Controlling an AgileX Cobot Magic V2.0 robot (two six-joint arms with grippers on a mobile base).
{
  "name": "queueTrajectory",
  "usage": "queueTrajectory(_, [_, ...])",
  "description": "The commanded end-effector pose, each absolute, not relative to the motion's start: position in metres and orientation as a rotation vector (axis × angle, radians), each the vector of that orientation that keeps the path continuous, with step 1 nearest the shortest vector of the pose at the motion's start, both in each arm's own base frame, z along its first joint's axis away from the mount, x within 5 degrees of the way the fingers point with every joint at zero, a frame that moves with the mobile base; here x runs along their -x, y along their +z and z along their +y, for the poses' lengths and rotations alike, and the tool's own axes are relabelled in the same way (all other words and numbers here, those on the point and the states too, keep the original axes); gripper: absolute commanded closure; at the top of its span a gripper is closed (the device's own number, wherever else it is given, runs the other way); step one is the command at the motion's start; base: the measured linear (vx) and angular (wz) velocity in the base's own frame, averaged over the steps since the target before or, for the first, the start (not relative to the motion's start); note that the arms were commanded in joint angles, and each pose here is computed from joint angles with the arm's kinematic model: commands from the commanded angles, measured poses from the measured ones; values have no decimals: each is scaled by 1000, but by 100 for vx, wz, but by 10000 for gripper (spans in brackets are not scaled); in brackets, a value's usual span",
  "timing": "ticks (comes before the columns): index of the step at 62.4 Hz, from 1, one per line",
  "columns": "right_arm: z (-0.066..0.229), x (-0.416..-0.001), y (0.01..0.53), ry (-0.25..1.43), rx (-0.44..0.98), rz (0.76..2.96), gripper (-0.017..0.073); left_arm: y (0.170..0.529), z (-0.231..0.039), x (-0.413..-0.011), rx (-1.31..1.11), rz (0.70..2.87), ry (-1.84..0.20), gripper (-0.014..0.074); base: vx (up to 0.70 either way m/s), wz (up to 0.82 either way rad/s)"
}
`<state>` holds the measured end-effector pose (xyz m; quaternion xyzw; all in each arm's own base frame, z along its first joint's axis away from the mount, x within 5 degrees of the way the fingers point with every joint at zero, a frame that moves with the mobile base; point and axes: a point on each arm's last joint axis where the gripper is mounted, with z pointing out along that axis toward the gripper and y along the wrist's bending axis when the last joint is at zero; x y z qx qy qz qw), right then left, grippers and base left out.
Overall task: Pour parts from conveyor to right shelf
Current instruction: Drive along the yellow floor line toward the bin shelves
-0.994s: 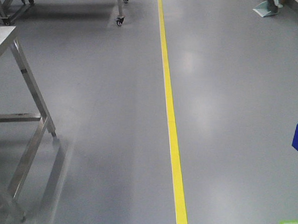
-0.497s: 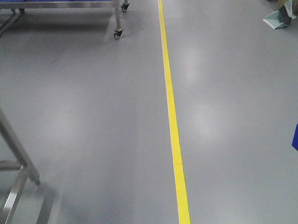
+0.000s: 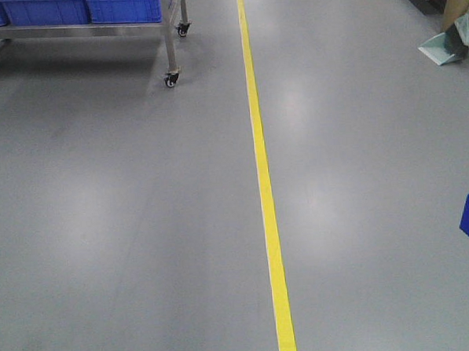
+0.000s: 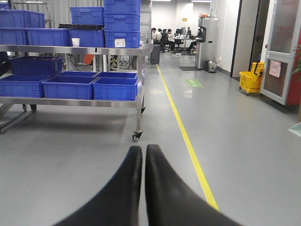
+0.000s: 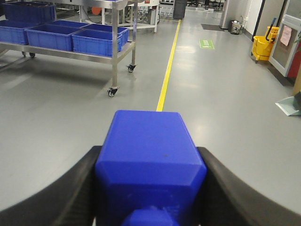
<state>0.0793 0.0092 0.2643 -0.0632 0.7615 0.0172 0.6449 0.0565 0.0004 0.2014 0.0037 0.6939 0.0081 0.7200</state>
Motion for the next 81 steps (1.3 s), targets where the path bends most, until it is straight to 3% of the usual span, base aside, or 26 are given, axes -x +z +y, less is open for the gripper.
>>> queueTrajectory(1, [8, -80, 281, 24, 129, 1630, 564, 199, 0, -56, -2, 1474, 8, 600, 79, 0])
queueTrajectory(81, [8, -80, 281, 24, 129, 1630, 564, 199, 0, -56, -2, 1474, 8, 600, 74, 1])
